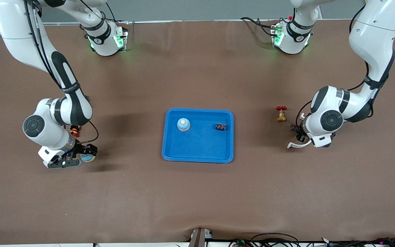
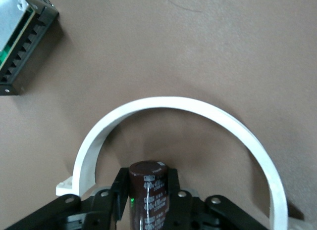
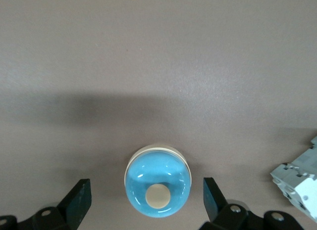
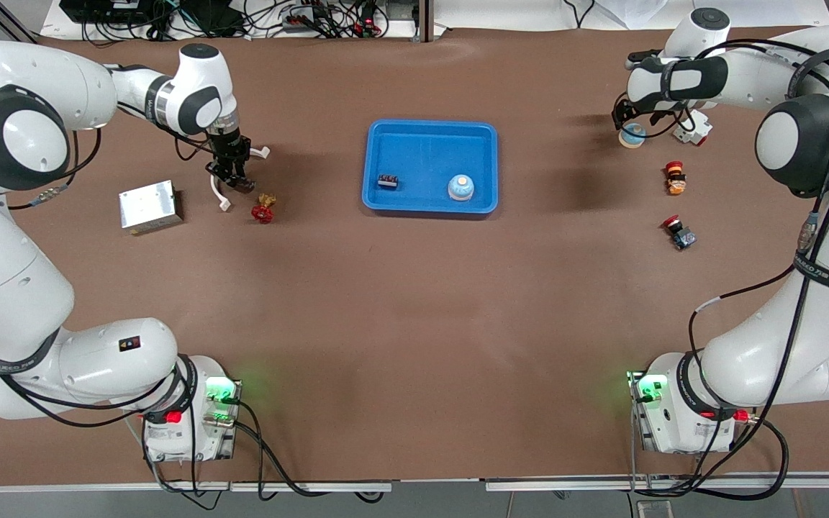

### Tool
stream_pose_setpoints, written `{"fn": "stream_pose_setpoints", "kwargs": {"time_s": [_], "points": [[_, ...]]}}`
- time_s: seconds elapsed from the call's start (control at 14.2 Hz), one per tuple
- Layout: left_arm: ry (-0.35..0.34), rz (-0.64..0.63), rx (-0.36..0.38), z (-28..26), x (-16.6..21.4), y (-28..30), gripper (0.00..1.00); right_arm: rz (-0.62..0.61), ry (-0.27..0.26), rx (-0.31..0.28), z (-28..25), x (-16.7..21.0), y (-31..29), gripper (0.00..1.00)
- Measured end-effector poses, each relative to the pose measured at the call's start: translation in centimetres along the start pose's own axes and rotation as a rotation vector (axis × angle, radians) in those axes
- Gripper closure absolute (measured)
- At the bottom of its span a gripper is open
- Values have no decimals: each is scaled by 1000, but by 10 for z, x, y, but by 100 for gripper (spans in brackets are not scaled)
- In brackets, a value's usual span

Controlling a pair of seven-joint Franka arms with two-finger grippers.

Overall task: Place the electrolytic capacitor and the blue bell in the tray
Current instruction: 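Carry the capacitor with the left gripper while the right gripper lifts the bell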

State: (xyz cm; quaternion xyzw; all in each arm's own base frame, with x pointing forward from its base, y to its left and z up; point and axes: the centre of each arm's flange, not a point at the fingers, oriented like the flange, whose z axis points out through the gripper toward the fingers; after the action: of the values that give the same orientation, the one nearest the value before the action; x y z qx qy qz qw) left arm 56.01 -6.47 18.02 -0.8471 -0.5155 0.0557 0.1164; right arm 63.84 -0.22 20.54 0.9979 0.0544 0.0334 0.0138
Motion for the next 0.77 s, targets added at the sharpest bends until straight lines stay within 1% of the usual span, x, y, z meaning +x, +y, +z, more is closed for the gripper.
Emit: {"fn": "stream_pose_setpoints", "kwargs": {"time_s": [0.21, 0.35, 0.42, 0.63, 0.77], "points": [[2, 22, -23, -10, -12, 8, 65, 0, -3, -1, 9, -2, 1, 0], [1, 26, -68, -36, -25, 24, 65, 0, -3, -2, 14, -3, 2, 0], [-10, 20, -83, -56, -33, 33, 65, 0, -6, -2, 16, -4, 2, 0], [-75, -8, -138, -128, -59, 61, 65, 1, -11, -2, 23, -5, 3, 0], [-108, -29, -178, -159, -88, 75, 65, 2, -14, -2, 26, -6, 3, 0]]}}
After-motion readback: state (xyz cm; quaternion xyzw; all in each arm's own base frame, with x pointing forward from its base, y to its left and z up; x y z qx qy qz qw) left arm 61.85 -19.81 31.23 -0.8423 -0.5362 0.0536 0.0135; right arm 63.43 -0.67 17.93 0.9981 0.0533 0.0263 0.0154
